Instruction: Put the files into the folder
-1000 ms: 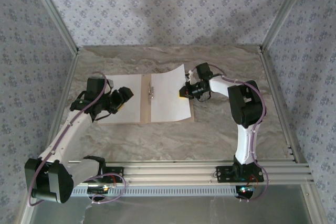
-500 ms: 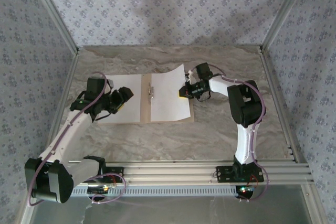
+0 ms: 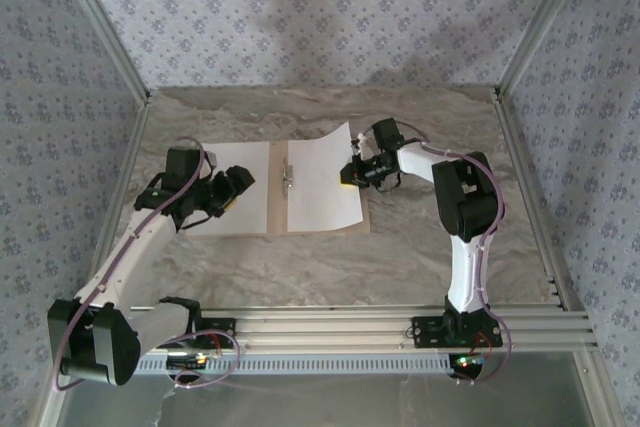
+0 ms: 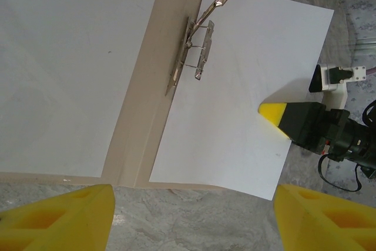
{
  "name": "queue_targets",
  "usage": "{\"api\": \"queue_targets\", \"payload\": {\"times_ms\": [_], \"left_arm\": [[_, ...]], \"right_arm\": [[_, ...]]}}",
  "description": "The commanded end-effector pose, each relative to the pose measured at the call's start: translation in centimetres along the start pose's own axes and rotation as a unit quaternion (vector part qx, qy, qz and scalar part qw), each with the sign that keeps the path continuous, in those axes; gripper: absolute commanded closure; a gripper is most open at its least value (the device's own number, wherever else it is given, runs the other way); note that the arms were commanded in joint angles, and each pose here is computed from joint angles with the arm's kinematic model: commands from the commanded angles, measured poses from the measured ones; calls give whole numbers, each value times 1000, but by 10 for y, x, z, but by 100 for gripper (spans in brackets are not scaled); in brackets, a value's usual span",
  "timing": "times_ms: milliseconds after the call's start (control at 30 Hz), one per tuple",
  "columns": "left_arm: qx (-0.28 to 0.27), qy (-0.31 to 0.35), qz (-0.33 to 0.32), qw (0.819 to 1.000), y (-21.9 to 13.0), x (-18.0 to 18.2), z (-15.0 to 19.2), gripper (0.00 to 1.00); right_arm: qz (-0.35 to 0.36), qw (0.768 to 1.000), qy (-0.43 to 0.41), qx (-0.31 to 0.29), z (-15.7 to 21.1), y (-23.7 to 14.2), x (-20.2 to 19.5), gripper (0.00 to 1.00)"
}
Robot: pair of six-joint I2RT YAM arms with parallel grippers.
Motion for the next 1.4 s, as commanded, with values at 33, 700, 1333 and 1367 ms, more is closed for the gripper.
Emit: {"api": "queue_targets", "payload": {"times_ms": [33,700,1333,1367], "left_arm": [[1,6,7,1000,-1,-1,-1,28],[2,6,7,1000,0,0,2,28],[2,3,8,1000,-1,1,2,28],[1,4,8,1000,-1,1,2,28]], "right_arm": [[19,1000,0,7,-2,1,-2,78],[80,997,-4,8,1,-16,1,39],[98,995,-12,3,3,-31,8,28],[99,995,-16,0,2,-33,9,28]]}}
Point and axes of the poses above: each hand's point on the last joint's axis, 136 mm out from that joint toward the fingers, its own y axis out along the fingers, its own x axis along the line the jaws close on, z = x × y, the point moved 6 cm from there along -y, back along the fingers, and after that the axes turned 11 degrees about y, right-handed, at the moved point
